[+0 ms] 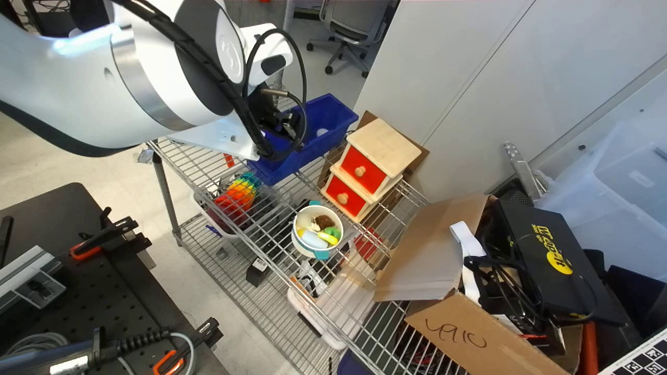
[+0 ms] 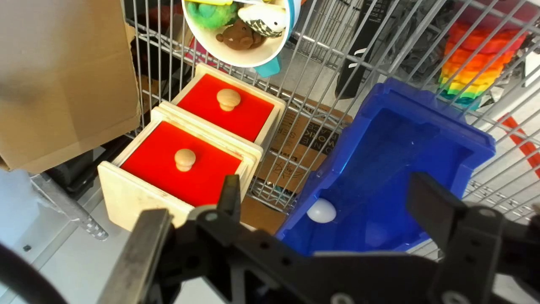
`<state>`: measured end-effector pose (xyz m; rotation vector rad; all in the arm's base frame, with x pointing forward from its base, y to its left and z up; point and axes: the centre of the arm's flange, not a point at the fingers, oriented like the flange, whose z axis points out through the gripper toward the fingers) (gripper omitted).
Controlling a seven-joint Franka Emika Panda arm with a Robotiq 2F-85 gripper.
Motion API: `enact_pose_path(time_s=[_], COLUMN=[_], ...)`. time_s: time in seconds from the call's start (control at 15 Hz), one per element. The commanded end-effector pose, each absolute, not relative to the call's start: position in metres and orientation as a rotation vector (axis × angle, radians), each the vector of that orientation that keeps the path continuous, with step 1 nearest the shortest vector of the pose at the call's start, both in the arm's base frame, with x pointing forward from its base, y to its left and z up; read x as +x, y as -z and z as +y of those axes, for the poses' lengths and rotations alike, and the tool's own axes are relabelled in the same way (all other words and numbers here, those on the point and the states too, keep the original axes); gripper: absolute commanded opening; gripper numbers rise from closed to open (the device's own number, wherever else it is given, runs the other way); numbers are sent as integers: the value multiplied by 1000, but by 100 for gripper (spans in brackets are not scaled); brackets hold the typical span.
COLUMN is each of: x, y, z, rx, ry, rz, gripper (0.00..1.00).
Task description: Put the ball in the blue container
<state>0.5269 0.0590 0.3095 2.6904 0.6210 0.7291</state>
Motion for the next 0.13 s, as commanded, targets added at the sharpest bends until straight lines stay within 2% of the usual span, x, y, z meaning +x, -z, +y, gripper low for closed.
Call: enact_pose_path(time_s=[0.0, 0.07], x=[527, 527], y=[-310, -310], z=[59, 59], rx=[2690, 2690], ry=[-729, -729], rz=[621, 621], gripper=[100, 100])
